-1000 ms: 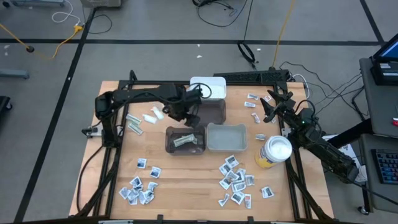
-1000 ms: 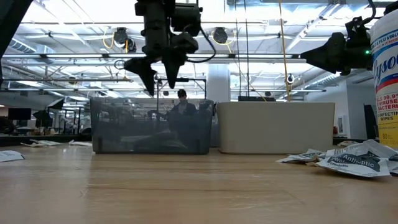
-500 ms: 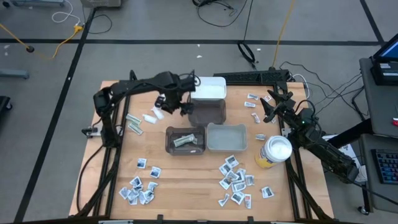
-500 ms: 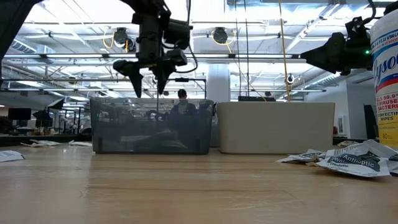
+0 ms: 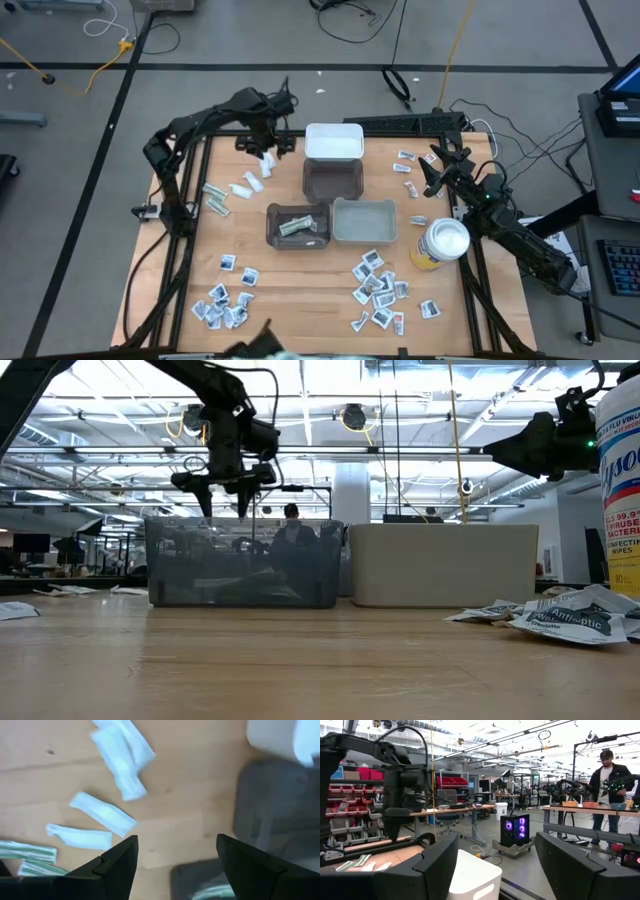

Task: Pick & Place First Aid Supplies
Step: Put the white bandage into the bottom black bin

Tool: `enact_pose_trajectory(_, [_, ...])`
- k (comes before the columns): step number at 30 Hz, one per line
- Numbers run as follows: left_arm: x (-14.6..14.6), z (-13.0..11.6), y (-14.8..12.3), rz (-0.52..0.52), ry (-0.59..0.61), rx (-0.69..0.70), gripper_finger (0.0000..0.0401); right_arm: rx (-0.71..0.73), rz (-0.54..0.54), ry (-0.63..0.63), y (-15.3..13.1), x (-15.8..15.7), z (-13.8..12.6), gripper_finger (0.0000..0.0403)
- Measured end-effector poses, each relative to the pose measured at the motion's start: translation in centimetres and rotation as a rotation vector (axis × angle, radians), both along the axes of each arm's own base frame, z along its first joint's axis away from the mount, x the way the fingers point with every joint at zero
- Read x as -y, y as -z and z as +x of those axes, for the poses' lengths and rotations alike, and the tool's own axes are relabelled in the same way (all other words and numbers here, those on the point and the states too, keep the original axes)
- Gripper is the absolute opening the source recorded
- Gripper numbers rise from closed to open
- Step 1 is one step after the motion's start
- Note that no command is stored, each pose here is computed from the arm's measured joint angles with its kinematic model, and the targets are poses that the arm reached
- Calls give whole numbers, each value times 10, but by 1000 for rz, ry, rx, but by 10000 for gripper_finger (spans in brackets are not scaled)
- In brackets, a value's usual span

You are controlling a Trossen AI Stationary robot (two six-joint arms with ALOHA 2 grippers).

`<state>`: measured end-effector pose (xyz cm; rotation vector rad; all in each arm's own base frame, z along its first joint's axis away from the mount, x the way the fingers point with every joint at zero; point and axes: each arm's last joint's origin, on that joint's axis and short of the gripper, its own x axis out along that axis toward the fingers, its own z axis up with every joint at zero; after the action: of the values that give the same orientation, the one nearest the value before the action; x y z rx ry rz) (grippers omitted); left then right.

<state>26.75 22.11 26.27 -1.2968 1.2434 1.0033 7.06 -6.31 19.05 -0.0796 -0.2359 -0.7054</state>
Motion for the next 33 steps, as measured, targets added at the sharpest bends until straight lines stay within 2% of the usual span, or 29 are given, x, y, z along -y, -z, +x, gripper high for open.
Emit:
enact_pose_trajectory(9, [-35, -34, 0, 2, -100, 2, 255, 0, 0, 0, 0, 0, 0, 263])
enact_pose_trajectory(15, [-42, -48, 10, -19, -128, -30, 264, 0, 0, 0, 0, 0, 0, 263])
enact_pose_trajectory(19, [-34, -47, 32, -52, -109, -59, 266, 0, 0, 0, 0, 0, 0, 263])
enact_pose_trajectory(26, [-21, -37, 69, -76, -87, -27, 267, 0, 0, 0, 0, 0, 0, 263])
enact_pose_trajectory(33, [-19, -26, 98, -87, -67, -38, 267, 0, 0, 0, 0, 0, 0, 263])
